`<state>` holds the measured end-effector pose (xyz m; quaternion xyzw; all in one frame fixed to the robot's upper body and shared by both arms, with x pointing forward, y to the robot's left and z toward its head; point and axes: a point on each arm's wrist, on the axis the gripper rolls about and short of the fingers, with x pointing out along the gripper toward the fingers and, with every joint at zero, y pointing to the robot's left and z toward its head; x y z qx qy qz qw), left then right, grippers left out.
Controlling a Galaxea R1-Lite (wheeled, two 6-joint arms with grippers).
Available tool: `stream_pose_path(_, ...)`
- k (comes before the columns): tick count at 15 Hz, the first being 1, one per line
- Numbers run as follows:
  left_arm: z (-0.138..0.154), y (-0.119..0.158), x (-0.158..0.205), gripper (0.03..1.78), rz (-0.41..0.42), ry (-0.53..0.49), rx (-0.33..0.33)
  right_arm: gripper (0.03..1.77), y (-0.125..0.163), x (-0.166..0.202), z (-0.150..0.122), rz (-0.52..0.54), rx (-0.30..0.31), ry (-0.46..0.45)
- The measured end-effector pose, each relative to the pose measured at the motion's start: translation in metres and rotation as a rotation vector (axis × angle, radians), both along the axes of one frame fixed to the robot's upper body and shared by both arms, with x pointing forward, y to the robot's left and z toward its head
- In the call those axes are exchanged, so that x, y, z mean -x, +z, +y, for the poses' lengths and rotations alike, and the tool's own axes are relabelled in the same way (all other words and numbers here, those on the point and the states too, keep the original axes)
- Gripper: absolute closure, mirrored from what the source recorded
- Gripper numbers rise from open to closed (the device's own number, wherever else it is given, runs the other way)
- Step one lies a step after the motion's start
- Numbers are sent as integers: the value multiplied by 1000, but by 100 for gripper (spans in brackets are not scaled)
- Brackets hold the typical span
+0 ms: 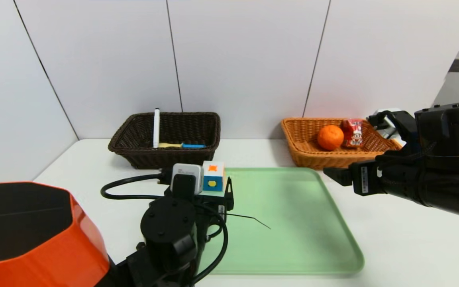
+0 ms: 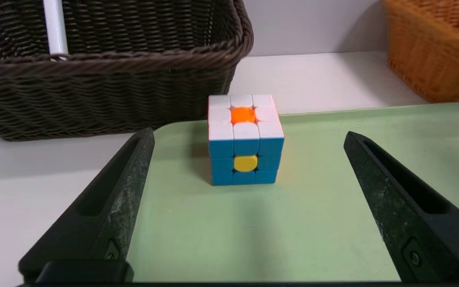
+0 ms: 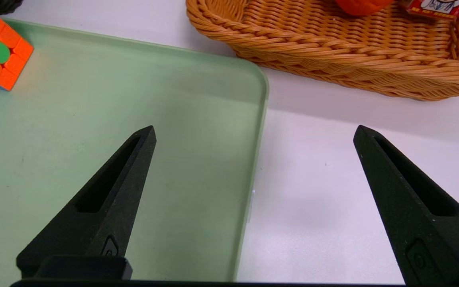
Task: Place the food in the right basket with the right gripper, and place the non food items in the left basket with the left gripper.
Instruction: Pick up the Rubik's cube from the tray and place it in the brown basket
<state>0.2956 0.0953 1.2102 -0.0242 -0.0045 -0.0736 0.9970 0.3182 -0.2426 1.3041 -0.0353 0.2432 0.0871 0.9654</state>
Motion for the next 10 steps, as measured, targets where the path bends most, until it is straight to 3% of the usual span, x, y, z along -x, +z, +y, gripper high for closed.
stream_pose_path(7,-8,-24,-7,12,42,5,-38,9,3,-1,0,-16,-4,-5)
stream_pose_path(10,-15,-25,-14,12,32,8,-26,9,13,-6,1,-103,-42,-4)
